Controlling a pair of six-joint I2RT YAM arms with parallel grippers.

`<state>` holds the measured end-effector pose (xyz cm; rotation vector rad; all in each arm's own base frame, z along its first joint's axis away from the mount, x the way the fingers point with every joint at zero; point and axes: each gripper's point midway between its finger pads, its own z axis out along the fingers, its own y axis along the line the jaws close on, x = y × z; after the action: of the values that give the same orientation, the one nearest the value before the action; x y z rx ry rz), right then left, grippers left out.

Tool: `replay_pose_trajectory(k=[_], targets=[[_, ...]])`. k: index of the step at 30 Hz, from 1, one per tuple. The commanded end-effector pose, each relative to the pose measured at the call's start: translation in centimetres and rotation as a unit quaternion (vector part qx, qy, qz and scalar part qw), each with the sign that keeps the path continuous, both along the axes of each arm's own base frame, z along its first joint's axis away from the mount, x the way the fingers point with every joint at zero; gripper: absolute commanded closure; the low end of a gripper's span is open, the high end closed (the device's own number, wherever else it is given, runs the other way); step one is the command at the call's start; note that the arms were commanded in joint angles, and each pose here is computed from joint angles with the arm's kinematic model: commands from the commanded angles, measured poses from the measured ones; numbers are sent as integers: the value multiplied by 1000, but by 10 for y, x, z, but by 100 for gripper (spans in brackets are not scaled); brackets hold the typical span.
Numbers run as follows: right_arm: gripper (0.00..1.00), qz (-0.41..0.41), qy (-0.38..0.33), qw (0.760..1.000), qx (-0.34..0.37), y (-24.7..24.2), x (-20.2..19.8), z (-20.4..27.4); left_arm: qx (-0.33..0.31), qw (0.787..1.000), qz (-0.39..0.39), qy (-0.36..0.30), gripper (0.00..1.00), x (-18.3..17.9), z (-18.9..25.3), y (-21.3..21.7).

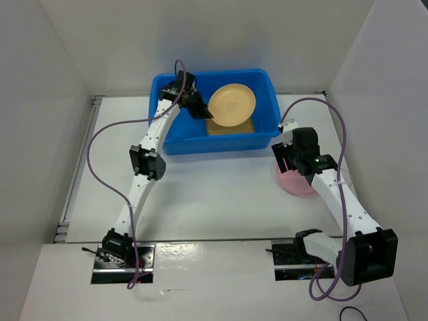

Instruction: Place the mixed dishes into the plastic bin

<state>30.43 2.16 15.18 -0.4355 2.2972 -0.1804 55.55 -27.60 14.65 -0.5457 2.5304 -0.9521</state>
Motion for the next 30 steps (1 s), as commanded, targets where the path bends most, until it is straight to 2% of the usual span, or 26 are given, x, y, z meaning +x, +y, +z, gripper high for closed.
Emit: replay_pose_trajectory(k=[1,6,9,11,12,13,14,15,16,17,18,19,21,22,24,26,27,28,30], targets=[[23,-6,-32,999,3,1,6,14,6,999,17,44,100,2,-43,4],[23,-10,-37,999,1,-1,6,17,43,995,12,86,100,-8,-88,12],[23,-14,-37,999,1,-4,6,17,55,995,12,85,100,-7,-95,16],[23,-14,-37,999,1,-4,6,17,51,995,14,85,91,-4,-99,19],[23,-14,-37,999,1,-4,6,17,43,996,9,83,84,-3,-97,16],[19,-19,-37,999,1,-7,6,17,32,997,9,76,69,0,-88,18],[13,-19,-42,999,2,-6,8,18,30,998,5,59,33,3,-75,17],[11,-19,-37,999,1,-6,8,15,25,999,6,43,17,6,-63,16],[8,-33,-38,999,-7,-14,8,16,27,999,9,33,10,8,-53,18],[2,-44,-33,998,-8,-21,7,12,20,1000,16,9,7,13,-27,24],[2,-56,-34,998,-14,-27,9,11,15,1000,16,-8,2,15,-13,24],[2,-57,-33,998,-21,-32,9,11,2,999,21,-27,0,15,17,28],[2,-38,-12,999,-28,-40,6,-3,-6,998,24,-52,0,15,46,39],[2,3,31,998,-46,-37,-2,-22,-13,997,24,-78,0,10,79,40],[2,49,86,994,-43,-28,-9,-47,-5,993,26,-112,0,5,111,52],[5,69,166,982,-57,-30,-19,-82,13,987,28,-155,0,-11,156,68],[10,82,184,978,-58,-29,-20,-88,33,984,41,-169,0,-15,168,78],[11,91,200,974,-63,-30,-24,-94,55,980,40,-187,0,-32,190,88],[11,123,210,967,-71,-24,-27,-97,109,973,57,-193,0,-49,199,99]])
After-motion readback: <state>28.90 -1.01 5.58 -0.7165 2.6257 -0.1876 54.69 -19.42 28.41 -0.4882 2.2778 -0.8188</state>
